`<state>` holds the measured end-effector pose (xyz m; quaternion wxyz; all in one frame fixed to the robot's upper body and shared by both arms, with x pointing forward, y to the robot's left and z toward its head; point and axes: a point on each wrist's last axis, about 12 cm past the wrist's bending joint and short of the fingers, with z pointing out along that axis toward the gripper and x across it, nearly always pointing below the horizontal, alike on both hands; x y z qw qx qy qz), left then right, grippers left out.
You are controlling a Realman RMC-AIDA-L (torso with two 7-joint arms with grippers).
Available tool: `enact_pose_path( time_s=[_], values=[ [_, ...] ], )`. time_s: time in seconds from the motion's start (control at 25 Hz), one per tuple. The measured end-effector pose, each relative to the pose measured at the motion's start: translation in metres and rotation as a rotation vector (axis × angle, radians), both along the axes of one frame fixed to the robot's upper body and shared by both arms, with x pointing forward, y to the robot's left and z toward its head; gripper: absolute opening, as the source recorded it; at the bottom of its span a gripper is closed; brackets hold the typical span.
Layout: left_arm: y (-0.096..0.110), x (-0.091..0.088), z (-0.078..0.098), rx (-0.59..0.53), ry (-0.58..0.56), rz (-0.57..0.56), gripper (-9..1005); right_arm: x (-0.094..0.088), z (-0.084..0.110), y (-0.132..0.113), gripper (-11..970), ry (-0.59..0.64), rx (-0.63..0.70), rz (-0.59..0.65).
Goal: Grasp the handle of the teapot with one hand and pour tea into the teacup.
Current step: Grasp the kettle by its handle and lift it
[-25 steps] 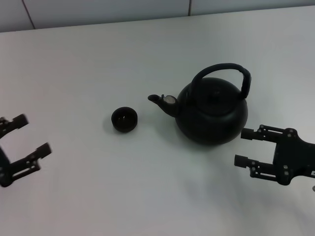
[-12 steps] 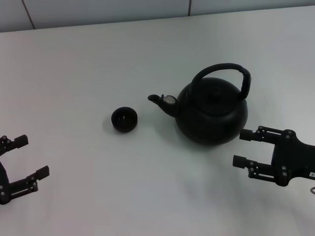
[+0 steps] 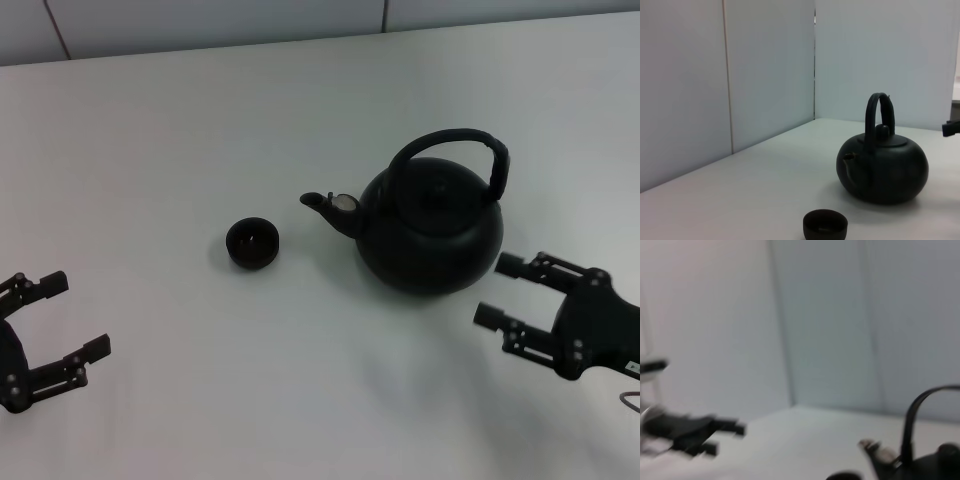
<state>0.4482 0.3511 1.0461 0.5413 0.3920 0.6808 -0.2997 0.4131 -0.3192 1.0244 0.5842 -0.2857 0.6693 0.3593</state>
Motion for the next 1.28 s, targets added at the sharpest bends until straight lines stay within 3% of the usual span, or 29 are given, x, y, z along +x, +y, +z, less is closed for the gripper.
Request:
enact_pose_path(
  time_s=[0.2, 0.36, 0.76, 1.28],
  values=[
    [-0.001, 0.0, 0.0, -0.008, 0.001, 0.005, 868, -0.017, -0.014, 0.011, 675, -0.129, 0.084, -0.318],
    [-0.002, -0.001, -0.001, -0.012, 0.004, 0.005, 868, -0.023, -0.023, 0.028, 675, -0.216, 0.072, -0.599],
    [-0.002, -0.002, -0.001, -0.018, 0.004, 0.008, 868, -0.003, -0.034, 0.063, 674, -0.172, -0.032, -0.706],
    [-0.002, -0.004, 0.0, -0.04, 0.007, 0.017, 868, 0.018, -0.03, 0.067, 660, -0.174, -0.036, -0.674]
  ],
)
